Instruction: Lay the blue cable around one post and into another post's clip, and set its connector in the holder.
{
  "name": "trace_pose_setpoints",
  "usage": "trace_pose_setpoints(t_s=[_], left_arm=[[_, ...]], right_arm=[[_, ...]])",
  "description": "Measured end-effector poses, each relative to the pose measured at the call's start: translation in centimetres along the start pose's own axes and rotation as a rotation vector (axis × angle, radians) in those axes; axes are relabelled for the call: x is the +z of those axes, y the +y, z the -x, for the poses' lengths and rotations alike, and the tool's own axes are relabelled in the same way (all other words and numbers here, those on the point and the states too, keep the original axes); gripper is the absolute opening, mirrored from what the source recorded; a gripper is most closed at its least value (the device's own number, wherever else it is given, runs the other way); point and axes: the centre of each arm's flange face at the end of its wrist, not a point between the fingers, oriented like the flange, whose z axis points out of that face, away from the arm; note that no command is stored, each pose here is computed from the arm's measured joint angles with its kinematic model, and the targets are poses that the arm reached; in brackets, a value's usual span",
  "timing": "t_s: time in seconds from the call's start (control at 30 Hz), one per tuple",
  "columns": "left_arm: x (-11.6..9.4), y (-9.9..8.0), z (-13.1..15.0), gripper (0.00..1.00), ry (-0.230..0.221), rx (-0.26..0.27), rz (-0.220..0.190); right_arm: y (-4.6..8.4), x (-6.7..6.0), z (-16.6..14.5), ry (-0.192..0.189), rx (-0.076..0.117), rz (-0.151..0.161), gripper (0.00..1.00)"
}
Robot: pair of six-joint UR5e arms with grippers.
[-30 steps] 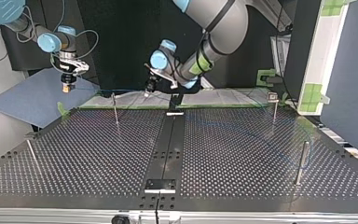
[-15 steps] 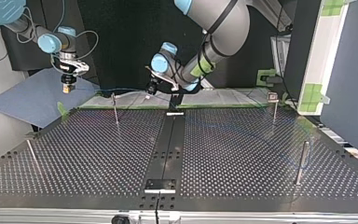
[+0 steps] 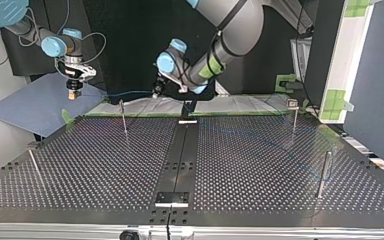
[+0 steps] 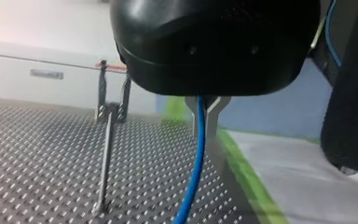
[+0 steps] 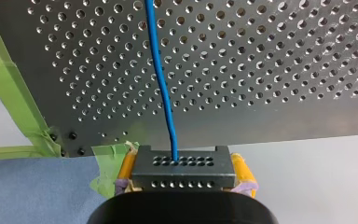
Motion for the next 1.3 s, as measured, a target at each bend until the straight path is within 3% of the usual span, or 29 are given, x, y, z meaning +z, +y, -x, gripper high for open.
trace_pose_setpoints(t_s=[0.23,0.53,0.9,1.13,1.3], left_arm=[[-0.4,-1.0,0.0,0.0,0.011,0.049,-0.014],[0.0,-1.2,1.1,0.0,-0.006,0.055,0.007],[-0.2,-2.2,2.1,0.0,-0.014,0.064,-0.005],[0.0,-2.5,4.7,0.0,-0.045,0.05,-0.009],[0.1,-2.6,5.0,0.0,-0.05,0.021,-0.013]], right_arm=[[-0.2,0.0,0.1,-0.003,-0.003,-0.003,0.0],[-0.2,0.1,0.0,0.001,-0.005,-0.007,0.0],[-0.2,0.2,-0.1,0.003,-0.004,-0.009,0.0],[-0.2,0.3,-0.1,0.003,-0.004,-0.009,0.0],[-0.3,0.3,-0.1,0.002,-0.005,-0.009,0.0]])
